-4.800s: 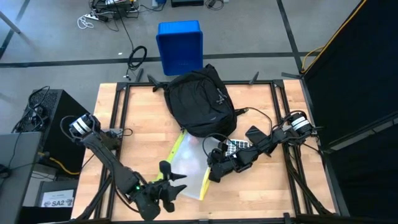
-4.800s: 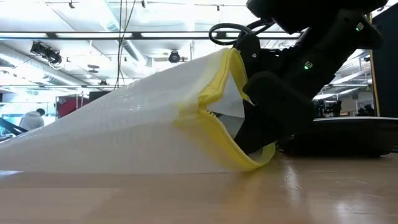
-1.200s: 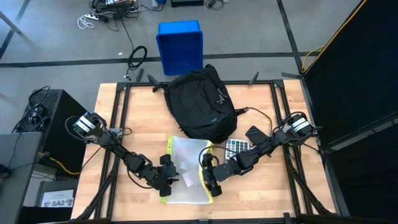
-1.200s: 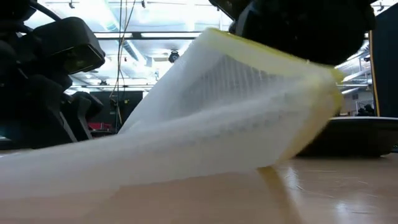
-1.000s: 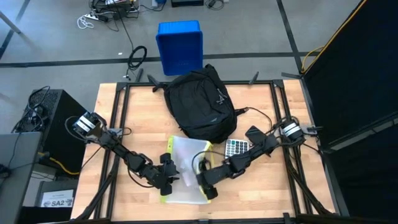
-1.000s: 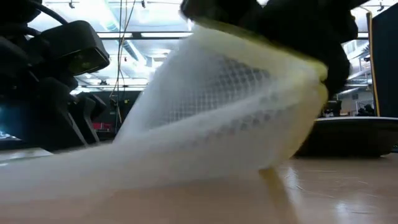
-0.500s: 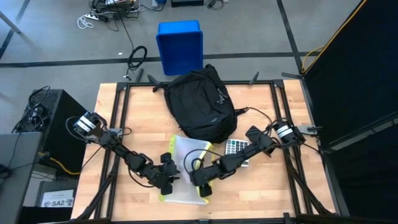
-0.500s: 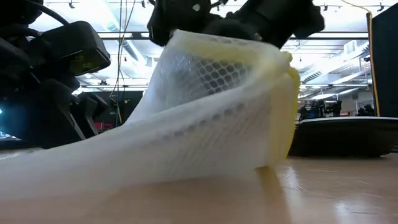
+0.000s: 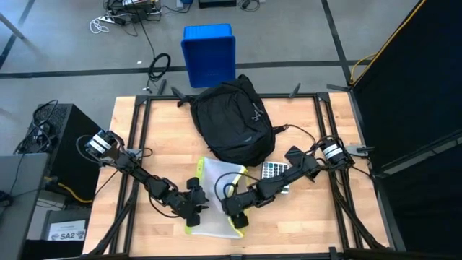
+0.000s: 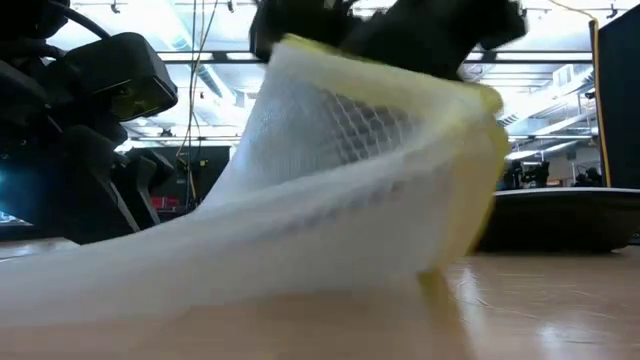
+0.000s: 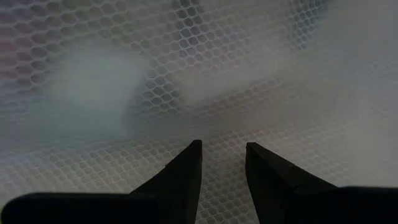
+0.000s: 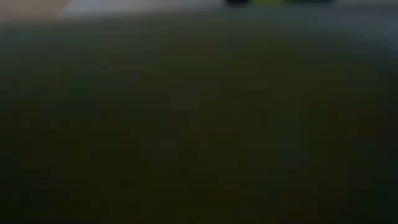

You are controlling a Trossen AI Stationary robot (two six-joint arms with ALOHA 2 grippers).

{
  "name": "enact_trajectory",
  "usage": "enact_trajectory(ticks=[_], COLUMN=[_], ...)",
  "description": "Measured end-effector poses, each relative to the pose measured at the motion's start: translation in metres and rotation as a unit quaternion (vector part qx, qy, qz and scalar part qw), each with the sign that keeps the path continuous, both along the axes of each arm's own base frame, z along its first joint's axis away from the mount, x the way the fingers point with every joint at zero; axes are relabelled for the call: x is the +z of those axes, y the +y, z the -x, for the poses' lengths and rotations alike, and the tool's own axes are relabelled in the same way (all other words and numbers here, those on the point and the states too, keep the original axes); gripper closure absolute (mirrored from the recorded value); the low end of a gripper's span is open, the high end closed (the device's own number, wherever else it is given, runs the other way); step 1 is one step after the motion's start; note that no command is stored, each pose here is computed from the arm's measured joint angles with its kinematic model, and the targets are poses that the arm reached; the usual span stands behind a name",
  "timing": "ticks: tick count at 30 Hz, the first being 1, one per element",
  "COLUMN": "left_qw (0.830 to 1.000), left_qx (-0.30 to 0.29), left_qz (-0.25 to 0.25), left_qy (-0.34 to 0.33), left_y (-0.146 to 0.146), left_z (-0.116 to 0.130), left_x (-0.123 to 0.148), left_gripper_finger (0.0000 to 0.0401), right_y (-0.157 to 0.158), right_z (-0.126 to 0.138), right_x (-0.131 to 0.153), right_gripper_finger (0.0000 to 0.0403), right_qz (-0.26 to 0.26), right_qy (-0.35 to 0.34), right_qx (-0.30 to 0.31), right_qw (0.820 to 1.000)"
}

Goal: Unpack backpack
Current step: Remove the game card from the yellow zip bag

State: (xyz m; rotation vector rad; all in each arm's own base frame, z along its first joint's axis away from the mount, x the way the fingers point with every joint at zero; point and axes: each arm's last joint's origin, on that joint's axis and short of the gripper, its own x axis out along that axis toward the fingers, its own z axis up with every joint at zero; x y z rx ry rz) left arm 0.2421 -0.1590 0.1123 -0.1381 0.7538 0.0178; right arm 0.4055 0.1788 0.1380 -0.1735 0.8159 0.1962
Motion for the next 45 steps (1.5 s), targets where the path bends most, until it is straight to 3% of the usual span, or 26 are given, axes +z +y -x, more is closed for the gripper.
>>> enact_trajectory(ticks=[7, 20, 27, 36, 45], left_qw=[1.000, 1.000, 1.000, 1.000, 1.000], left_qx=[0.000, 0.002, 0.002, 0.002, 0.002], left_qz=[0.000, -0.001, -0.002, -0.001, -0.001], left_qy=[-0.001, -0.001, -0.001, -0.002, -0.002], left_y=[0.000, 0.000, 0.000, 0.000, 0.000], left_z=[0.000, 0.000, 0.000, 0.000, 0.000], left_x=[0.000, 0.000, 0.000, 0.000, 0.000], left_gripper_finger=[0.0305, 0.0305, 0.0305, 0.0305, 0.0305], right_y=[0.016, -0.023, -0.042, -0.051, -0.061], right_z=[0.007, -0.005, -0.009, -0.001, 0.003], right_x=[0.008, 0.008, 0.006, -0.004, -0.013], right_gripper_finger=[0.0094, 0.0063, 0.0035, 0.0005, 0.0019], right_qz=[0.029, 0.061, -0.006, 0.010, 0.005], right_qy=[-0.023, -0.009, 0.039, 0.086, 0.086], right_qx=[0.015, -0.036, -0.027, -0.026, -0.053], right_qw=[0.999, 0.997, 0.999, 0.996, 0.995])
